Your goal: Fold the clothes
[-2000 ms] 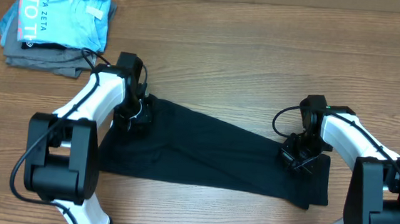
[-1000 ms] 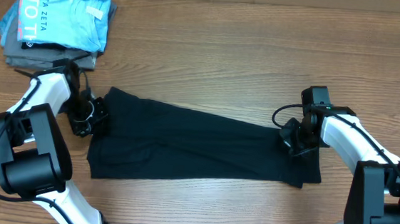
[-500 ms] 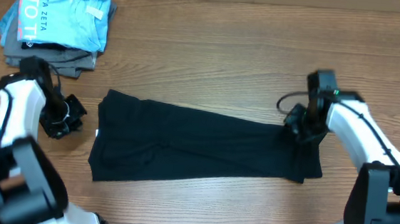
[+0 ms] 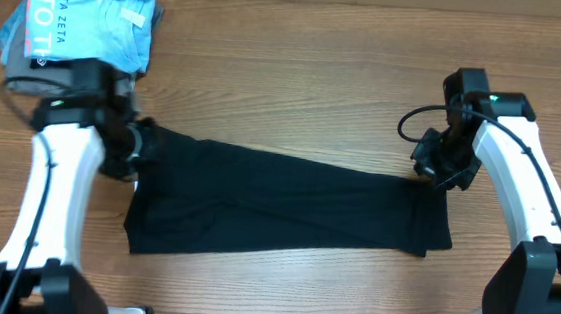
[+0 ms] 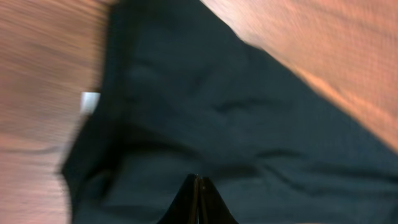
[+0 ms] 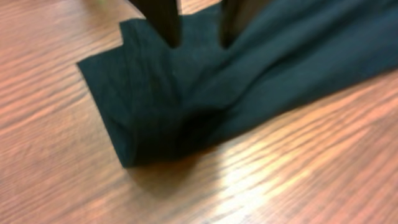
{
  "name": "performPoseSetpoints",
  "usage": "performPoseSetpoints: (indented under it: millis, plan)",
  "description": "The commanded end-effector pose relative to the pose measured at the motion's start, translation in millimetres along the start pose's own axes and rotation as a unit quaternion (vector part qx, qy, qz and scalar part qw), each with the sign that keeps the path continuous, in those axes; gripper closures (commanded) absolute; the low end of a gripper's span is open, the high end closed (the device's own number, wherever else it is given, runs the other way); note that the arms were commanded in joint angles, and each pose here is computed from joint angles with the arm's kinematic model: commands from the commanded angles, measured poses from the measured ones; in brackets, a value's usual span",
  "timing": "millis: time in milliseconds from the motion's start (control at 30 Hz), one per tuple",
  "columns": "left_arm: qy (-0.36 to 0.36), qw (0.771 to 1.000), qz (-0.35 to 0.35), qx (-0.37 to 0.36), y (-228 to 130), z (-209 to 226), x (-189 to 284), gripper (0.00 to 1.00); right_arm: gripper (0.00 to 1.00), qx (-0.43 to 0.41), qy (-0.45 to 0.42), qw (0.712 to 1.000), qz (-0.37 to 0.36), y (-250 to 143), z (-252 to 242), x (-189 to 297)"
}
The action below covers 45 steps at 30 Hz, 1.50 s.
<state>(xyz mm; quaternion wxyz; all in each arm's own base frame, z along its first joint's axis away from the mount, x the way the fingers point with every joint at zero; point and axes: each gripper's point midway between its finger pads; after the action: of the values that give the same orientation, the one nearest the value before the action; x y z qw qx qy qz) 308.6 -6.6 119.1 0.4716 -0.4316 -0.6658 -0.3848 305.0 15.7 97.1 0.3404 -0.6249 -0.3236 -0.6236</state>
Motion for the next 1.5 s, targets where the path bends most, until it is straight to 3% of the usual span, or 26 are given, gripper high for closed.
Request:
performPoseSetpoints:
  millis: [0, 267, 533, 733, 1033, 1300, 1467]
  plan:
    - [-0.008, 0.997, 0.057, -0.042, -15, -18, -33, 0.96, 0.83, 0.000, -0.015, 1.000, 0.016, -10, -10, -17]
    - [0.010, 0.991, 0.129, -0.047, -21, -13, -96, 0.96, 0.83, -0.004, 0.011, 0.999, 0.052, -37, -13, -70]
    - [0.051, 0.978, 0.202, -0.012, -37, 28, -142, 0.96, 0.76, -0.028, 0.013, 0.998, 0.047, -45, -19, -97]
    - [0.098, 0.975, 0.198, 0.036, -30, 73, -138, 0.96, 0.77, -0.025, 0.029, 0.999, 0.032, -37, -12, -97]
    - [0.101, 0.972, 0.190, 0.099, -23, 116, -126, 0.96, 0.76, -0.018, 0.093, 0.994, 0.046, -40, 15, -94]
    - [0.091, 0.979, 0.167, 0.079, 0, 112, -117, 0.96, 0.76, 0.005, 0.128, 0.991, 0.034, -37, 41, -86]
    - [0.094, 0.982, 0.150, 0.068, 26, 102, -90, 0.96, 0.74, -0.011, 0.084, 0.996, -0.005, -7, 29, -57]
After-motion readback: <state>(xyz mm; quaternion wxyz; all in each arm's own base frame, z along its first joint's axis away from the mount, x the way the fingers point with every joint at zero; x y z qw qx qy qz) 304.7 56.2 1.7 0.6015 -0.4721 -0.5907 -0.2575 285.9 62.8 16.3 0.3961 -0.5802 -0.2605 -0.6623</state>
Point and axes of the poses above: each gripper's point midway between its finger pads, its own x axis back along the fingers, its own z axis along the line the jaws close on, y = z × x, and after that the axes turned 4 degrees about -x, right-handed
